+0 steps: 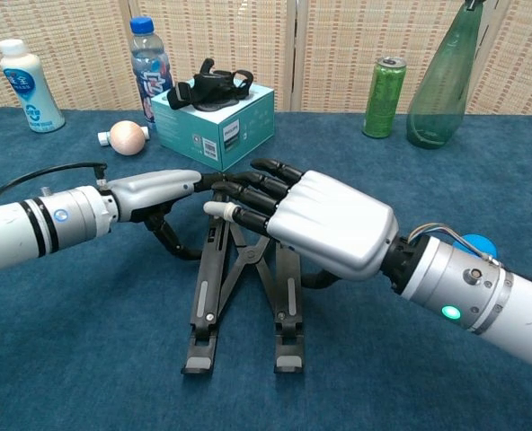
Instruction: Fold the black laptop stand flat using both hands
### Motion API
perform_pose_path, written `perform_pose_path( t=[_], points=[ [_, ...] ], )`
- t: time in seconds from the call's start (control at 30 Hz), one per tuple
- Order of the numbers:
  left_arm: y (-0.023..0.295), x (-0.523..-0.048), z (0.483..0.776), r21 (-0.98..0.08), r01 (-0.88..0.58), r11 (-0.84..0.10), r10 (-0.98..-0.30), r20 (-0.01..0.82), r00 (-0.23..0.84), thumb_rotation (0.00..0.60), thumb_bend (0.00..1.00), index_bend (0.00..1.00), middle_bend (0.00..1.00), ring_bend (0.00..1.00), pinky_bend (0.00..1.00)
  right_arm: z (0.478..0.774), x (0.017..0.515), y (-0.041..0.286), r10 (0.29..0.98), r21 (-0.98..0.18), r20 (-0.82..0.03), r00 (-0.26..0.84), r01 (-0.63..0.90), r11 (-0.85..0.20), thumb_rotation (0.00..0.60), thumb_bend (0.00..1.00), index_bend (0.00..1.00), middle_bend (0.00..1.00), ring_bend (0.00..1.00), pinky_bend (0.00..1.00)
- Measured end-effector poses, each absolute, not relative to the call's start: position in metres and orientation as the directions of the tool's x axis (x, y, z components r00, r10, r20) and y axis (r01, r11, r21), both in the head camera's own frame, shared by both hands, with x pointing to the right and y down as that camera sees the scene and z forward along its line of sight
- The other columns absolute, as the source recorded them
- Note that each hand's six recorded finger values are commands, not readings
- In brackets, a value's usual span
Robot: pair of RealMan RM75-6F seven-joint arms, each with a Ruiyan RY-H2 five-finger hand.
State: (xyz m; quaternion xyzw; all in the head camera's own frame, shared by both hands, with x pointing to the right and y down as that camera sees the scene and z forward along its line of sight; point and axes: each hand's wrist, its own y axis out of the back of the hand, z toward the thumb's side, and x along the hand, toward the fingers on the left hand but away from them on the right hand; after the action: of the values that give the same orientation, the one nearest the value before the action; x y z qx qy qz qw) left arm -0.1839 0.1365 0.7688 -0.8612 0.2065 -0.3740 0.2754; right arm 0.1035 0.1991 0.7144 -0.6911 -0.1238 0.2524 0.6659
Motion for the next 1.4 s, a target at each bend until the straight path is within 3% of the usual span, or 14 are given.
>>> perform_pose_path(
  t=[0.33,0.63,0.8,1.07,1.27,1.4],
  points=[
    [0.133,-0.187,0.767,-0.642,-0.137,-0.755,-0.567,0.532,0.629,0.600,0.19,0.00,0.00,0.00,0.00,0.711,0.102,0.197,0.506,-0.984,-0.179,0.844,-0.148,-0.101,0.600,0.00,0.00,0.00,0.00,0.00],
    [0.121,-0.223,0.756,-0.678,-0.156,-0.718,-0.628,0.535,0.565,0.600,0.19,0.00,0.00,0.00,0.00,0.685,0.111,0.188,0.439,-0.974,-0.206,0.875,-0.142,-0.174,0.600,0.00,0.00,0.00,0.00,0.00],
    [0.116,-0.244,0.746,-0.700,-0.169,-0.694,-0.665,0.531,0.525,0.600,0.19,0.00,0.00,0.00,0.00,0.671,0.107,0.185,0.353,-0.946,-0.274,0.895,-0.184,-0.268,0.600,0.00,0.00,0.00,0.00,0.00],
    [0.115,-0.264,0.736,-0.716,-0.187,-0.672,-0.699,0.531,0.479,0.600,0.19,0.00,0.00,0.00,0.00,0.675,0.102,0.180,0.166,-0.858,-0.435,0.885,-0.351,-0.375,0.600,0.00,0.00,0.00,0.00,0.00],
    [0.115,-0.270,0.734,-0.721,-0.197,-0.665,-0.711,0.529,0.463,0.600,0.19,0.00,0.00,0.00,0.00,0.681,0.094,0.177,0.040,-0.813,-0.490,0.871,-0.440,-0.380,0.600,0.00,0.00,0.00,0.00,0.00],
    [0.116,-0.277,0.733,-0.722,-0.205,-0.661,-0.718,0.530,0.450,0.600,0.19,0.00,0.00,0.00,0.00,0.691,0.092,0.172,-0.003,-0.802,-0.518,0.856,-0.487,-0.347,0.600,0.00,0.00,0.00,0.00,0.00]
  ],
)
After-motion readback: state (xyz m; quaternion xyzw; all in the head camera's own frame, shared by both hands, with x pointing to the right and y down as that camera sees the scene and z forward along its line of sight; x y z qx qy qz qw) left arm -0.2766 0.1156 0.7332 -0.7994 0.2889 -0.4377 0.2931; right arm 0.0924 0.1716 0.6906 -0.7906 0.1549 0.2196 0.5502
